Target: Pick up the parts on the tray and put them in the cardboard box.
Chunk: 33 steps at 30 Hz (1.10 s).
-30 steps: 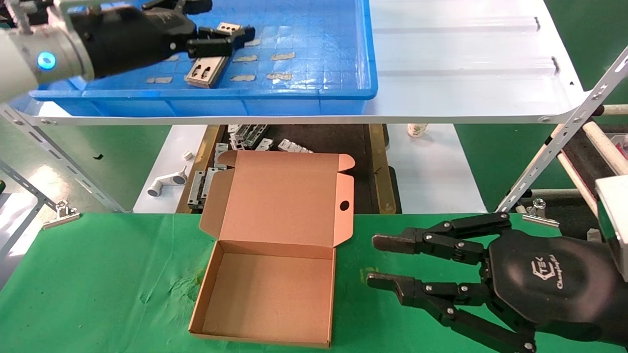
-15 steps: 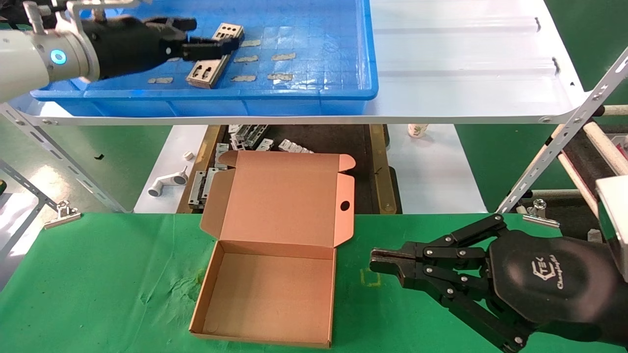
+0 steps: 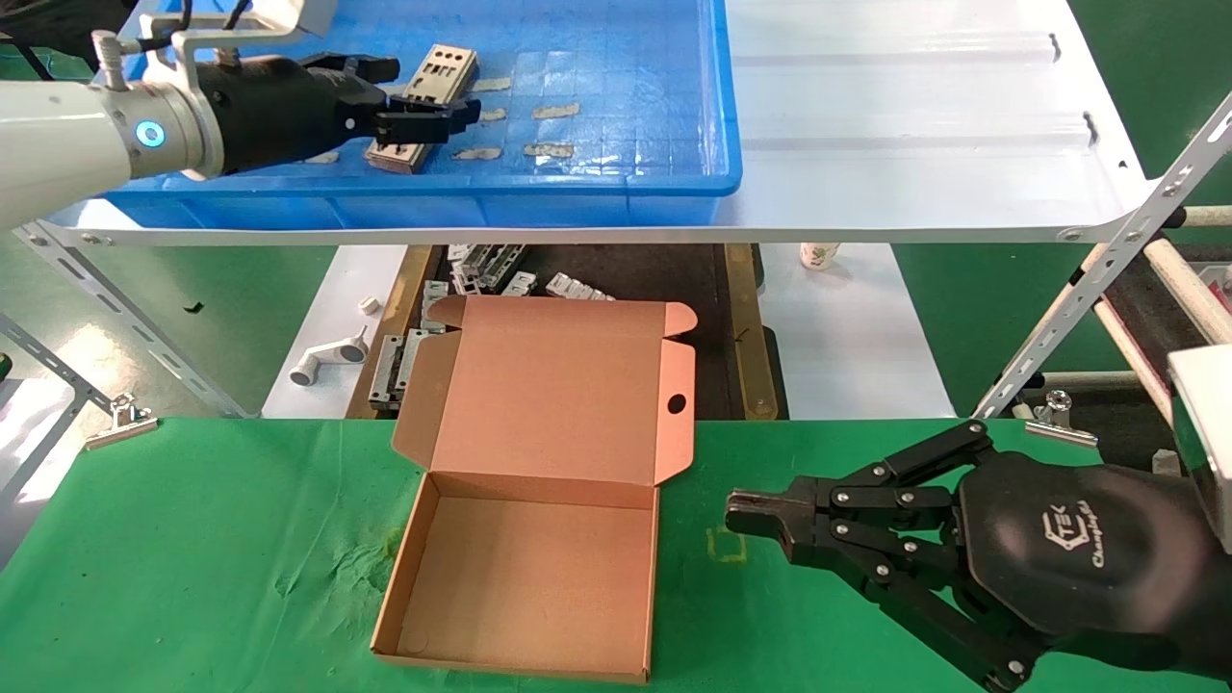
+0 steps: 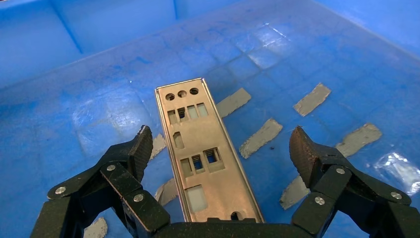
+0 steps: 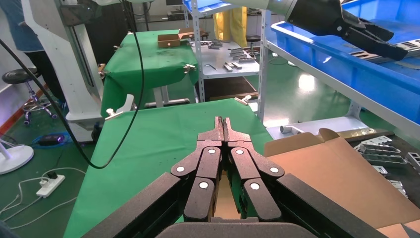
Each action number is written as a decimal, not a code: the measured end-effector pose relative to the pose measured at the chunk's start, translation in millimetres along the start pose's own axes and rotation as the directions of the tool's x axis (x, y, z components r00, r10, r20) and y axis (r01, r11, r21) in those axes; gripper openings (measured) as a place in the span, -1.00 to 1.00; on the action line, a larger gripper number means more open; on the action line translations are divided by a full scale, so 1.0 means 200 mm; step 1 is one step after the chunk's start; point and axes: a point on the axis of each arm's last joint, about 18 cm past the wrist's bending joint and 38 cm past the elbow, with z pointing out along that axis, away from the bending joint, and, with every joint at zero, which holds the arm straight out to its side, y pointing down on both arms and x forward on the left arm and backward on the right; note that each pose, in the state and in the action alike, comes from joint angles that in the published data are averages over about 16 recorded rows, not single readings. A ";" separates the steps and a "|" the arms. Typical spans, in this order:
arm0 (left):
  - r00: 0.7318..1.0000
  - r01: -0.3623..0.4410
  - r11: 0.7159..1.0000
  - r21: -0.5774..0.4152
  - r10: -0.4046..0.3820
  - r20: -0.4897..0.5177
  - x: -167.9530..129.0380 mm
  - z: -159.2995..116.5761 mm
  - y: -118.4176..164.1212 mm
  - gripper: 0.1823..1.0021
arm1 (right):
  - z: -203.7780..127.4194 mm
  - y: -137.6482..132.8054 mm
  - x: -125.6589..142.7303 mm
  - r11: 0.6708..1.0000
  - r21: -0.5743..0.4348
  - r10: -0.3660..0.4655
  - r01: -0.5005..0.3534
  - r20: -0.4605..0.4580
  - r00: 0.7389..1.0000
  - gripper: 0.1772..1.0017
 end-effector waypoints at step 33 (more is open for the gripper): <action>0.999 -0.010 1.000 0.000 0.010 0.036 -0.01 0.04 0.03 0.28 | 0.00 0.00 0.00 1.000 0.000 0.000 0.000 0.000 1.000 -0.97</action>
